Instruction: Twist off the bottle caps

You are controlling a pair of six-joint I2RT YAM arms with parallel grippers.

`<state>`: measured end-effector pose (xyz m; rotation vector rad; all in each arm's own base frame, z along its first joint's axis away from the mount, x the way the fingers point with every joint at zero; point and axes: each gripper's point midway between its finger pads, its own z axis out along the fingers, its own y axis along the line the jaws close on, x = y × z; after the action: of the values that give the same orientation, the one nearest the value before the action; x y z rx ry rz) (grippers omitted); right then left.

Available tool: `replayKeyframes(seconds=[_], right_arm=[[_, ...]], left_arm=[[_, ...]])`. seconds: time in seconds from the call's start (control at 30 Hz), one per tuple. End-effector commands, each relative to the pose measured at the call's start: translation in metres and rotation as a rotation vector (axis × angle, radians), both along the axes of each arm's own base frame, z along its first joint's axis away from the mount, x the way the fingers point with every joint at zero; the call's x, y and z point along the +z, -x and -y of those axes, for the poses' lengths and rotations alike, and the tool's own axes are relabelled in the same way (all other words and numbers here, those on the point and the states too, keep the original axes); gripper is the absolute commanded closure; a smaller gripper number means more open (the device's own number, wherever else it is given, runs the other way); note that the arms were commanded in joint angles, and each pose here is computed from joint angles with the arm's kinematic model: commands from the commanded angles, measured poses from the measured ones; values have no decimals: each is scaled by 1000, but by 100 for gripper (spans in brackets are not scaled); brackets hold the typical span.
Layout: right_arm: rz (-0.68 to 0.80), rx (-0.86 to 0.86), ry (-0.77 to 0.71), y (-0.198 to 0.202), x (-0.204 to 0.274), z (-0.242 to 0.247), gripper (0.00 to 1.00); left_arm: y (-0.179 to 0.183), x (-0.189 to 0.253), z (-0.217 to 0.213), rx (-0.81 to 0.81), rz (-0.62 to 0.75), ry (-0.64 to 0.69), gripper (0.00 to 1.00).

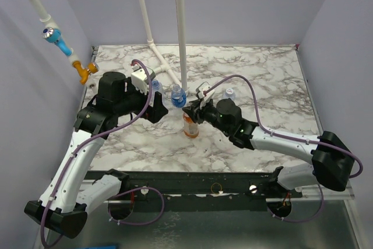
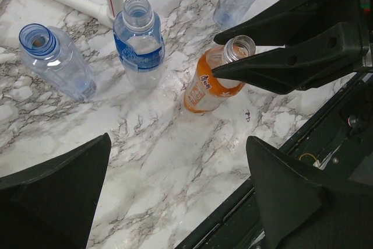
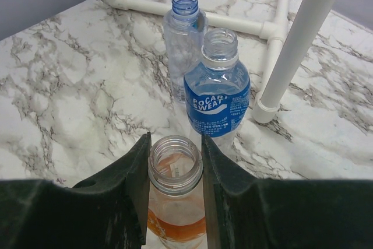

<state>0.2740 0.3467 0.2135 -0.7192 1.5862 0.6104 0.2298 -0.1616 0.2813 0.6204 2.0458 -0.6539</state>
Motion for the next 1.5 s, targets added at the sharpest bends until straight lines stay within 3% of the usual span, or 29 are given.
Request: replayKeyframes(seconds=[0.0,0.3,0.83,1.1,1.23,1.47], right_arm=[[10,-49,45,-2,-16,7,73],[-3,-58,36,4,-12,4,44],[15,-38,-54,12,40,4,18],[23,-200,-78,1,93,37,4],[-41,-324,-90,-6,98,70,0],[-313,-528,-66,-36,47,138,0]], left_arm=[[8,2,3,-25,-5,34,1],[8,3,3,-28,-5,31,1],[2,3,3,-21,-8,19,1],[-2,4,0,4,-2,9,1],[-3,5,0,2,2,8,1],[-4,15,1,-3,22,18,1]])
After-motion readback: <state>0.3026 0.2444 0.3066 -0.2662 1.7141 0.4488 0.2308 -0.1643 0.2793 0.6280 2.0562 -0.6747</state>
